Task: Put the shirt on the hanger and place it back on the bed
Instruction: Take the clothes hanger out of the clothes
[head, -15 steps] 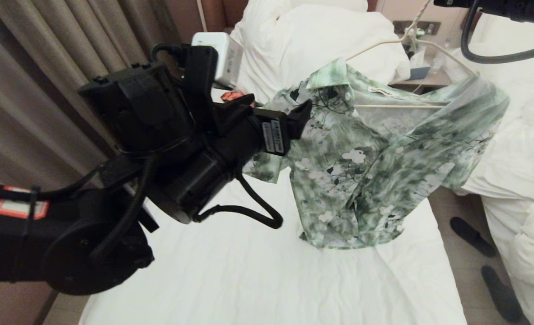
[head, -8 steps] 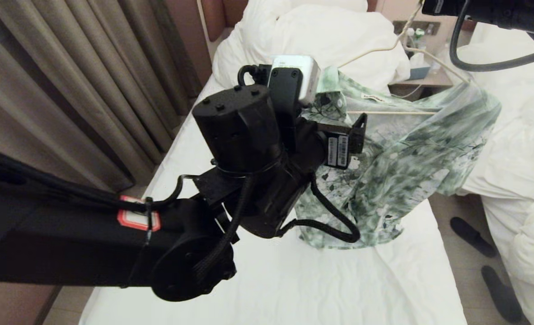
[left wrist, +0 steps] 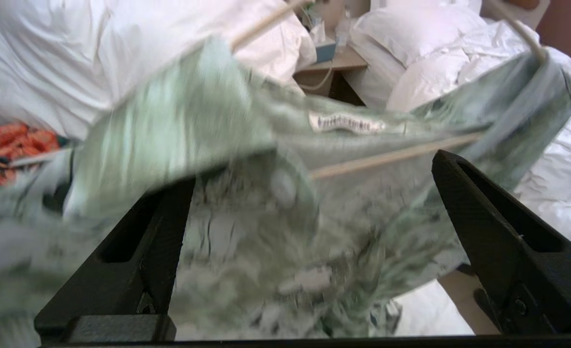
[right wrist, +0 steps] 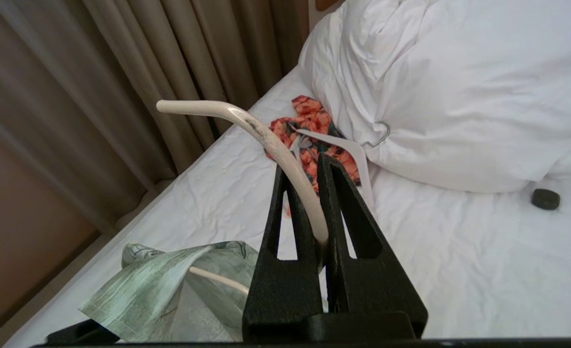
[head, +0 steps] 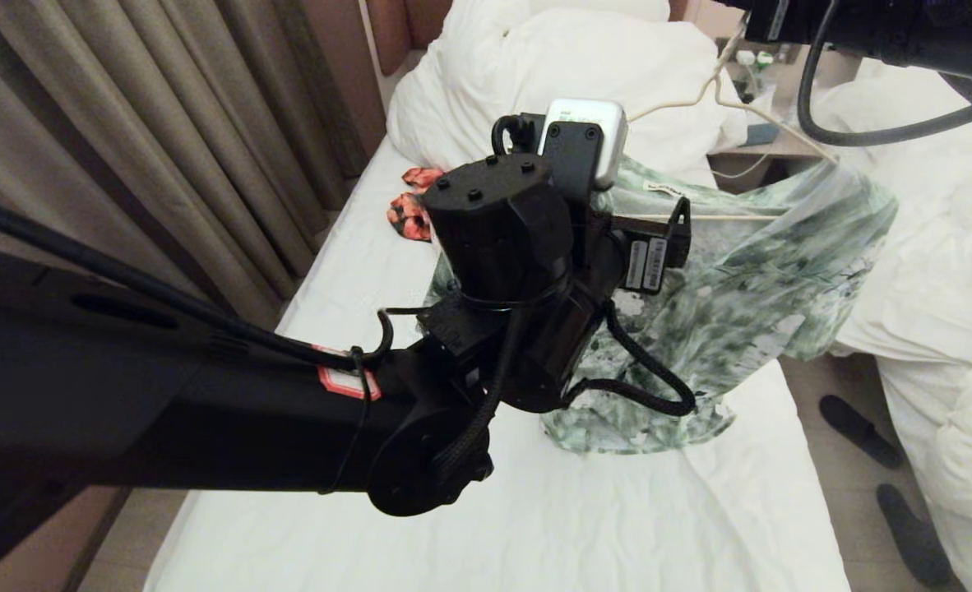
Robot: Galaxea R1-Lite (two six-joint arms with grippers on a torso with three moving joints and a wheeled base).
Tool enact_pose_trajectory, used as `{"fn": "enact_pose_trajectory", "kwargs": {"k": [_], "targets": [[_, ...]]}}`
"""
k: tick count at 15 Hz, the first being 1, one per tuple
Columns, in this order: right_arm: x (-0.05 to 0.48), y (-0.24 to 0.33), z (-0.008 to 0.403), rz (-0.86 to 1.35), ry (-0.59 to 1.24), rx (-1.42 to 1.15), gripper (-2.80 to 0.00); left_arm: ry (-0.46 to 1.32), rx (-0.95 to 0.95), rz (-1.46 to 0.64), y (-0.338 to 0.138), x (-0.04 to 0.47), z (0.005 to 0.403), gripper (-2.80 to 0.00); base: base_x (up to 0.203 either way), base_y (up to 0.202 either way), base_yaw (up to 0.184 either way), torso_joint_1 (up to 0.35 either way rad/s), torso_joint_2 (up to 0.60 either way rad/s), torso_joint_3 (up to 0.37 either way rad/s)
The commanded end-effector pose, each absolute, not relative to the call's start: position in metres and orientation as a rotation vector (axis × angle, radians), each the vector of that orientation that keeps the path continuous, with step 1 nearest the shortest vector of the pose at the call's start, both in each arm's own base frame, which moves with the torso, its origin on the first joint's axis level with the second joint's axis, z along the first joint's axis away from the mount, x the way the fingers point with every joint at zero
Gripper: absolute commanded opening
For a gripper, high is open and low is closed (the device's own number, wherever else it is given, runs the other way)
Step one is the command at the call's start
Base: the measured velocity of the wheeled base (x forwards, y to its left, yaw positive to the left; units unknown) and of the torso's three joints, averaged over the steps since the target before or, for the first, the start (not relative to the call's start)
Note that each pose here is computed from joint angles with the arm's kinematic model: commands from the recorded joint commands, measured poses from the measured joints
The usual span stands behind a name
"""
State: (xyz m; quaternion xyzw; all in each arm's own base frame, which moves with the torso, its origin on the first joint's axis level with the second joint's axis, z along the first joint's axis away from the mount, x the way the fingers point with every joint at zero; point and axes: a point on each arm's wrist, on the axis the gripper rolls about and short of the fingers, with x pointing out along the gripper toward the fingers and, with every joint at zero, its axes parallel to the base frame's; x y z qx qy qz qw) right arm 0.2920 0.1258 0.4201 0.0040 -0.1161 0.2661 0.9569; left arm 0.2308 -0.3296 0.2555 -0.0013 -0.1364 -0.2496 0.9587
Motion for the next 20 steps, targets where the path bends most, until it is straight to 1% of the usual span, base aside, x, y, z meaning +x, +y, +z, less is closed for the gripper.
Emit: {"fn": "enact_pose_trajectory", "kwargs": {"k": [1, 2, 7, 11, 15, 17, 20], "targets": [[0.287, 0.125, 0.421, 0.545, -0.238, 0.008, -2.8, -0.283, -0.002, -0.498, -0.333, 0.235, 0.254, 0.0, 0.0, 0.0, 0.0, 0.0, 0.0, 0.0], [0.287, 0.125, 0.421, 0.546, -0.236, 0.007, -2.8, -0.284, -0.003, -0.498, -0.333, 0.235, 0.254, -2.8, 0.0, 0.0, 0.0, 0.0, 0.0, 0.0], [0.282, 0.123, 0.419, 0.545, -0.223, 0.006, -2.8, -0.294, 0.014, -0.485, -0.329, 0.237, 0.257, -2.8, 0.0, 0.0, 0.0, 0.0, 0.0, 0.0], [0.27, 0.118, 0.422, 0.546, -0.231, 0.006, -2.8, -0.319, 0.009, -0.443, -0.313, 0.244, 0.27, -2.8, 0.0, 0.0, 0.0, 0.0, 0.0, 0.0], [0.26, 0.112, 0.423, 0.543, -0.23, 0.005, -2.8, -0.361, -0.012, -0.359, -0.28, 0.256, 0.292, -2.8, 0.0, 0.0, 0.0, 0.0, 0.0, 0.0], [0.259, 0.11, 0.419, 0.539, -0.212, 0.004, -2.8, -0.404, -0.029, -0.318, -0.255, 0.25, 0.315, -2.8, 0.0, 0.0, 0.0, 0.0, 0.0, 0.0], [0.252, 0.108, 0.418, 0.543, -0.204, 0.007, -2.8, -0.418, 0.015, -0.286, -0.238, 0.242, 0.322, -2.8, 0.0, 0.0, 0.0, 0.0, 0.0, 0.0]]}}
